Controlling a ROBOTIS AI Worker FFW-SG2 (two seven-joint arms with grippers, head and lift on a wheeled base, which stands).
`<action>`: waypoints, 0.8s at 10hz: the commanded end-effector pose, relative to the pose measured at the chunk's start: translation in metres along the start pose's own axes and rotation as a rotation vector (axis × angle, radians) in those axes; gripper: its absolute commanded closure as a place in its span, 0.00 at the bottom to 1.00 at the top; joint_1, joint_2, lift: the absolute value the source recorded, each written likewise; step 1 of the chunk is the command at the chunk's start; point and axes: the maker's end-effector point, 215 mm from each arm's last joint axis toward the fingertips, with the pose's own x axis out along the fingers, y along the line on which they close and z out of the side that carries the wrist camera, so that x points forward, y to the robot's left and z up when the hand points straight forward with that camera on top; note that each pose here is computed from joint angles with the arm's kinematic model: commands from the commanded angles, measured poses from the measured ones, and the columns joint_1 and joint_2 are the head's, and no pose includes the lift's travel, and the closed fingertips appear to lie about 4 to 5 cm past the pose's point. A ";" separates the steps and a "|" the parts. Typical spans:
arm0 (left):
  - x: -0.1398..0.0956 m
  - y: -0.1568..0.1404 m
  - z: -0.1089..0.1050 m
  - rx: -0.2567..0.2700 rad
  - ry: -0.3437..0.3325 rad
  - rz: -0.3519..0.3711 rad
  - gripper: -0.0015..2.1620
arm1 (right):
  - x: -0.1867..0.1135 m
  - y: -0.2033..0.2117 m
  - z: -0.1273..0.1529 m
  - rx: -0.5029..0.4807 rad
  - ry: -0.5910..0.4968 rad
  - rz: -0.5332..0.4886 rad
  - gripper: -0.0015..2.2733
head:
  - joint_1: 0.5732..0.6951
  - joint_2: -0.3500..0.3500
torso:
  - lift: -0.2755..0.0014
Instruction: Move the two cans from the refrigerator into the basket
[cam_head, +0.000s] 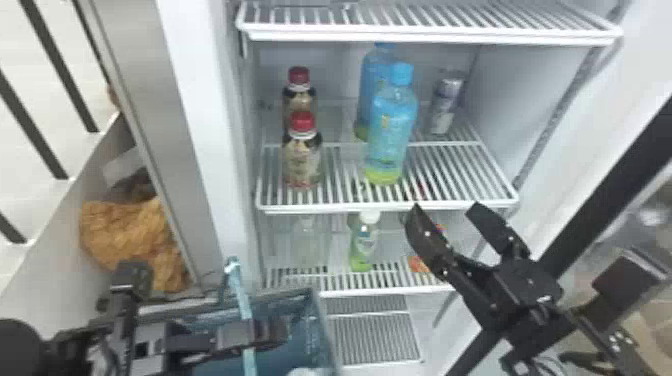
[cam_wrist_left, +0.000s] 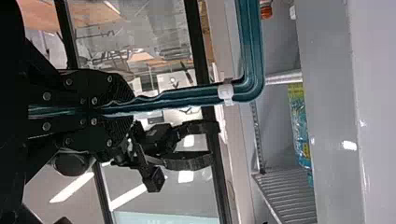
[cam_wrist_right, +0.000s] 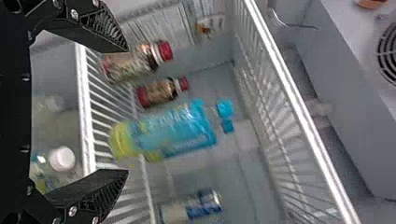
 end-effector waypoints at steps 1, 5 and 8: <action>0.000 0.000 0.000 -0.002 0.000 0.000 0.55 | 0.000 -0.014 0.014 -0.041 -0.039 -0.055 0.06 | 1.00 0.33 | 0.91; 0.000 0.000 0.000 -0.004 -0.001 -0.002 0.55 | 0.002 -0.056 0.018 -0.081 -0.091 -0.208 0.06 | 1.00 0.23 | 0.91; 0.002 0.000 0.000 -0.003 0.003 -0.004 0.55 | 0.025 -0.077 0.014 -0.101 -0.097 -0.240 0.05 | 1.00 0.21 | 0.91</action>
